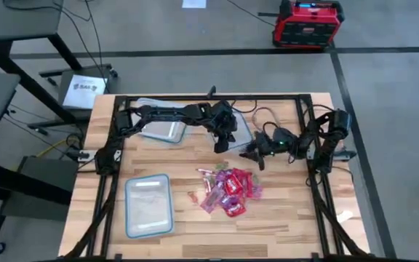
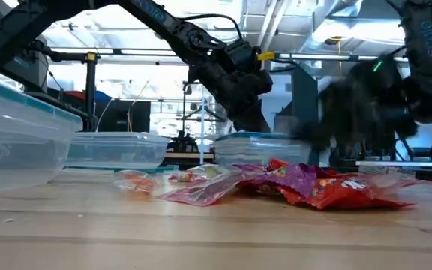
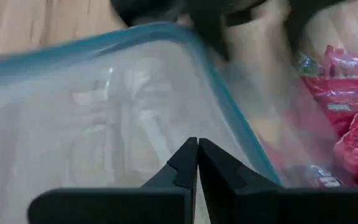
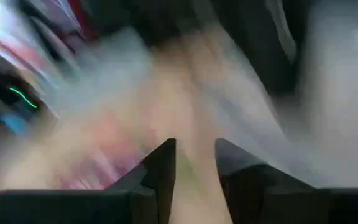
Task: Sort candy
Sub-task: Open the top right transparent bin
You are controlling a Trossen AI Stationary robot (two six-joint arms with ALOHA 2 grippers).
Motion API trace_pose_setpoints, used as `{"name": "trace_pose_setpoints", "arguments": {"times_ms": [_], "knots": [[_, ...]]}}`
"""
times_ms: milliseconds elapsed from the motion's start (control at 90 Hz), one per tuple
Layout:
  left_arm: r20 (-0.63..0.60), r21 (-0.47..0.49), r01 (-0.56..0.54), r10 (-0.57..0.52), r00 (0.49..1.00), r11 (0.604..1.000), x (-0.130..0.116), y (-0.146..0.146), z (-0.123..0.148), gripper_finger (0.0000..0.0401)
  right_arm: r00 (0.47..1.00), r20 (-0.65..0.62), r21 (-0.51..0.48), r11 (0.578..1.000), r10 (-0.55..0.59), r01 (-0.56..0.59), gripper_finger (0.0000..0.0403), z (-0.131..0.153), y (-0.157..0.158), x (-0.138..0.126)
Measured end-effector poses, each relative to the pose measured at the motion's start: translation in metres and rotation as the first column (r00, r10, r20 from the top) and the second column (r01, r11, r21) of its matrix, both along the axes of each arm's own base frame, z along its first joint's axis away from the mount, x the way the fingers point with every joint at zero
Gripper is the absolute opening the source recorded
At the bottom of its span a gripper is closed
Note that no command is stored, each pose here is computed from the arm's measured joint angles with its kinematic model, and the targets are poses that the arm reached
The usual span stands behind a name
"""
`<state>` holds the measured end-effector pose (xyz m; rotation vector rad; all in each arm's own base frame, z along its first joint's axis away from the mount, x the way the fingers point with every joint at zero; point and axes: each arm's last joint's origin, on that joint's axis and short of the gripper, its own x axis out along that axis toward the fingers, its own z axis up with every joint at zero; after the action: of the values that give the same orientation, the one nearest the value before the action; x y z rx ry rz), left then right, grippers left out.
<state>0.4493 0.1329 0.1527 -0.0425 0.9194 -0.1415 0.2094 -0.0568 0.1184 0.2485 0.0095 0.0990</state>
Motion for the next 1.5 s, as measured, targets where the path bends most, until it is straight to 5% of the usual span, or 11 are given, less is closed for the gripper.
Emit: {"name": "trace_pose_setpoints", "arguments": {"times_ms": [211, 411, 600, 756, 900, 1178, 1367, 1500], "knots": [[0.031, 0.014, -0.011, 0.011, 0.999, 1.000, 0.004, -0.002, 0.002, 0.0000, 0.997, 0.059, -0.042, 0.998, 0.047, -0.045, 0.0074, 0.016, 0.008, 0.001], [0.065, 0.044, -0.016, 0.013, 0.998, 0.999, 0.001, -0.009, 0.038, 0.0000, 0.996, 0.080, -0.066, 0.997, 0.042, -0.036, 0.0074, 0.038, 0.008, 0.001], [0.121, 0.064, -0.061, 0.053, 0.991, 0.996, -0.018, -0.018, 0.102, 0.0000, 0.992, -0.120, -0.167, 0.986, -0.041, 0.021, 0.0073, 0.064, -0.006, 0.017], [0.036, 0.108, -0.159, 0.156, 0.987, 0.981, -0.047, -0.028, 0.136, 0.0000, 0.920, -0.336, -0.313, 0.945, -0.203, 0.094, 0.0073, 0.088, -0.024, 0.030], [-0.012, 0.086, -0.177, 0.178, 0.984, 0.981, -0.050, -0.037, 0.126, 0.0000, 0.863, -0.426, -0.353, 0.928, -0.273, 0.119, 0.0073, 0.100, -0.047, 0.044], [0.111, 0.050, -0.322, 0.315, 0.942, 0.945, -0.055, -0.034, 0.053, 0.0000, 0.701, -0.669, -0.269, 0.960, -0.246, 0.081, 0.0074, 0.062, -0.066, 0.054], [0.099, 0.125, -0.373, 0.363, 0.927, 0.919, -0.065, -0.018, 0.040, 0.0000, 0.699, -0.690, -0.213, 0.976, -0.189, 0.053, 0.0074, 0.062, -0.046, 0.060], [0.159, 0.189, -0.391, 0.365, 0.917, 0.901, -0.066, 0.002, 0.047, 0.0000, 0.757, -0.636, -0.241, 0.971, -0.149, -0.011, 0.0074, 0.071, -0.028, 0.068]]}}
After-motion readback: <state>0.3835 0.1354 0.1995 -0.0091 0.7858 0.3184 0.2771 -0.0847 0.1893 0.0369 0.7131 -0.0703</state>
